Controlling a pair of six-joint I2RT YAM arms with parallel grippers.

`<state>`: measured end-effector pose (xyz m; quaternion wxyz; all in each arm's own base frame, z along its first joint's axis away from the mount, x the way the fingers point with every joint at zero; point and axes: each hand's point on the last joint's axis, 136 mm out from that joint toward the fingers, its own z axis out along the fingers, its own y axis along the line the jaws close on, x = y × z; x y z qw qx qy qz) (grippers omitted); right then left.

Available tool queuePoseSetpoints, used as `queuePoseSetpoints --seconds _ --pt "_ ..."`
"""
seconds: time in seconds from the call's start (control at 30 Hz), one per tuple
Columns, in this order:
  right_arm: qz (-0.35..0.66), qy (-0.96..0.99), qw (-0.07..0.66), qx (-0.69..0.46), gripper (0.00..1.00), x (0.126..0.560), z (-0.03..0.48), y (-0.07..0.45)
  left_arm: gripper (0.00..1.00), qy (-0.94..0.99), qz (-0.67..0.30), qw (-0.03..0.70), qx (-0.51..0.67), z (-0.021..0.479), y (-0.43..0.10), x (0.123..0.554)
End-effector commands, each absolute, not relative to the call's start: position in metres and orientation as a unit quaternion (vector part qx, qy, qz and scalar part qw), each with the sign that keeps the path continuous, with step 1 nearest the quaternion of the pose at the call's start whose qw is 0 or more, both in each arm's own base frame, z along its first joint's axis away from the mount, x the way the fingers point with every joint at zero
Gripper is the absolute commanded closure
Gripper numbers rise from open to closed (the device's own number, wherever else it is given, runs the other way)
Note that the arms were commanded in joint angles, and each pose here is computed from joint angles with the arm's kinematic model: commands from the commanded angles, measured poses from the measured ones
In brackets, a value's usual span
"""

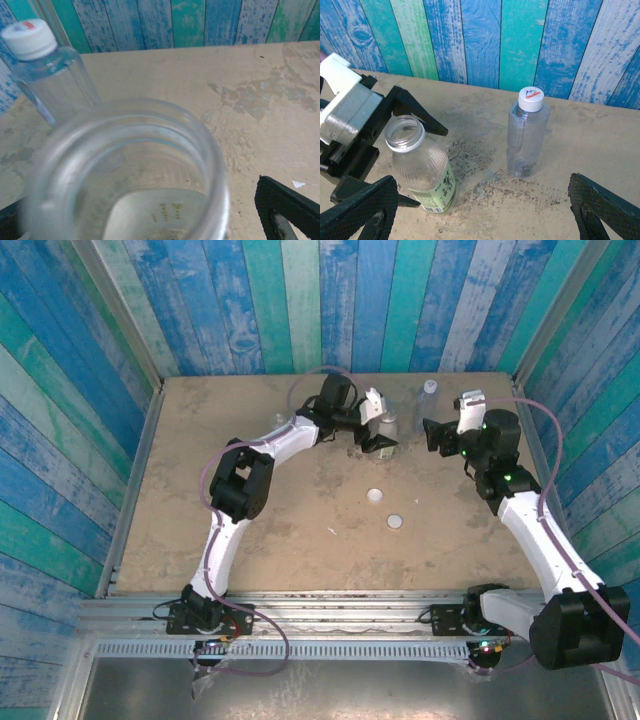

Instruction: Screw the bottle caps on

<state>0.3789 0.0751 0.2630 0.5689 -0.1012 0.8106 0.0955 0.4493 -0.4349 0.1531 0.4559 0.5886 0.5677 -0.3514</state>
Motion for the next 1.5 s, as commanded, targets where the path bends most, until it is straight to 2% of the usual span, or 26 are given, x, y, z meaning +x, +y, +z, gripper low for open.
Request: queuePoseSetpoints --seconds 0.0,0.13,0.2,0.4,0.63,0.93,1.13,1.3,1.47 --pt "0.084 0.813 0.568 -0.098 0.1 0.376 0.26 0.07 0.05 0.586 -0.347 0.42 0.599 0.106 -0.436 0.448" --pt "0.082 0.812 0.568 -0.102 0.1 0.376 0.261 0.07 0.15 0.582 -0.352 0.419 0.602 0.106 -0.436 0.447" --pt "0.082 0.812 0.568 -0.103 0.1 0.376 0.262 0.07 0.24 0.579 -0.35 0.422 0.603 0.108 -0.436 0.447" --pt "0.088 0.81 0.569 -0.11 0.1 0.377 0.266 0.074 0.39 0.57 -0.362 0.436 0.594 0.12 -0.433 0.443" --pt "0.089 0.812 0.566 -0.116 0.11 0.386 0.268 0.076 0.42 0.56 -0.367 0.465 0.579 0.153 -0.424 0.44" --pt "0.114 0.834 0.511 -0.172 0.11 0.395 0.259 0.096 0.42 0.584 -0.328 0.505 0.544 0.209 -0.4 0.427" --pt "0.126 0.842 0.494 -0.175 0.1 0.395 0.257 0.108 0.41 0.614 -0.334 0.528 0.483 0.239 -0.371 0.4" --pt "0.173 0.836 0.491 -0.177 0.1 0.394 0.25 0.135 0.41 0.64 -0.331 0.522 0.457 0.238 -0.356 0.38" --pt "0.171 0.83 0.488 -0.208 0.1 0.394 0.241 0.164 0.43 0.642 -0.344 0.529 0.436 0.23 -0.345 0.36"
